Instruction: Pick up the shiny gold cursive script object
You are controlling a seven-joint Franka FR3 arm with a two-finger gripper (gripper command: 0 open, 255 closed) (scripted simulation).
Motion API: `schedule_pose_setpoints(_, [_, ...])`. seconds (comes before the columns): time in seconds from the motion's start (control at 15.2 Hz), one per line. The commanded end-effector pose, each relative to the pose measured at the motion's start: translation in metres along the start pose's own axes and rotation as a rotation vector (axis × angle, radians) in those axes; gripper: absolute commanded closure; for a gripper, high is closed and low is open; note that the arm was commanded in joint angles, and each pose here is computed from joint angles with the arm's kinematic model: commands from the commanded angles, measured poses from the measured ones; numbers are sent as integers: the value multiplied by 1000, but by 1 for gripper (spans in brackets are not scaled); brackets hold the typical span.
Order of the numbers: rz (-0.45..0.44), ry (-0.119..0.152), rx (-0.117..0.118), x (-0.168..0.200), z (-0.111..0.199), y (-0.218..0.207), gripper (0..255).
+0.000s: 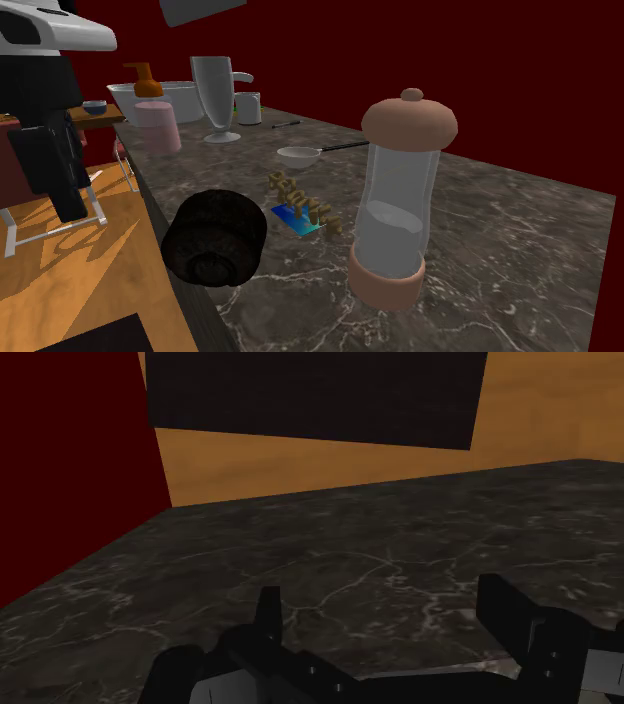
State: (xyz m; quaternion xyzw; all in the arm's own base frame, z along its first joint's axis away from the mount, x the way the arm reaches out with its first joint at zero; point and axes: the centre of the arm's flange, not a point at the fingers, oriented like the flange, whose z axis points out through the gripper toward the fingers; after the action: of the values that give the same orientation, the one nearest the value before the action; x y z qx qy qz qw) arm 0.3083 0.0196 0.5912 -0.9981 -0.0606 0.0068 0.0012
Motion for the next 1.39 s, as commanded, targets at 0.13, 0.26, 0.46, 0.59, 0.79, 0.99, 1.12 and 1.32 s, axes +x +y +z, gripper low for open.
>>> schedule_pose_setpoints(0.13, [82, 12, -14, 25, 1, -1, 0])
schedule_pose_setpoints(0.26, [165, 24, -28, 49, 2, 0, 0])
schedule_pose_setpoints(0.46, [288, 41, -49, 86, 3, 6, 0])
schedule_pose_setpoints(0.59, [370, 53, -63, 110, 3, 12, 0])
schedule_pose_setpoints(0.79, [494, 71, -83, 144, 2, 25, 0])
schedule_pose_setpoints(0.99, [617, 89, -104, 177, 1, 42, 0])
schedule_pose_setpoints(1.12, [700, 101, -118, 198, -1, 55, 0])
schedule_pose_setpoints(1.32, [823, 118, -139, 226, -4, 78, 0])
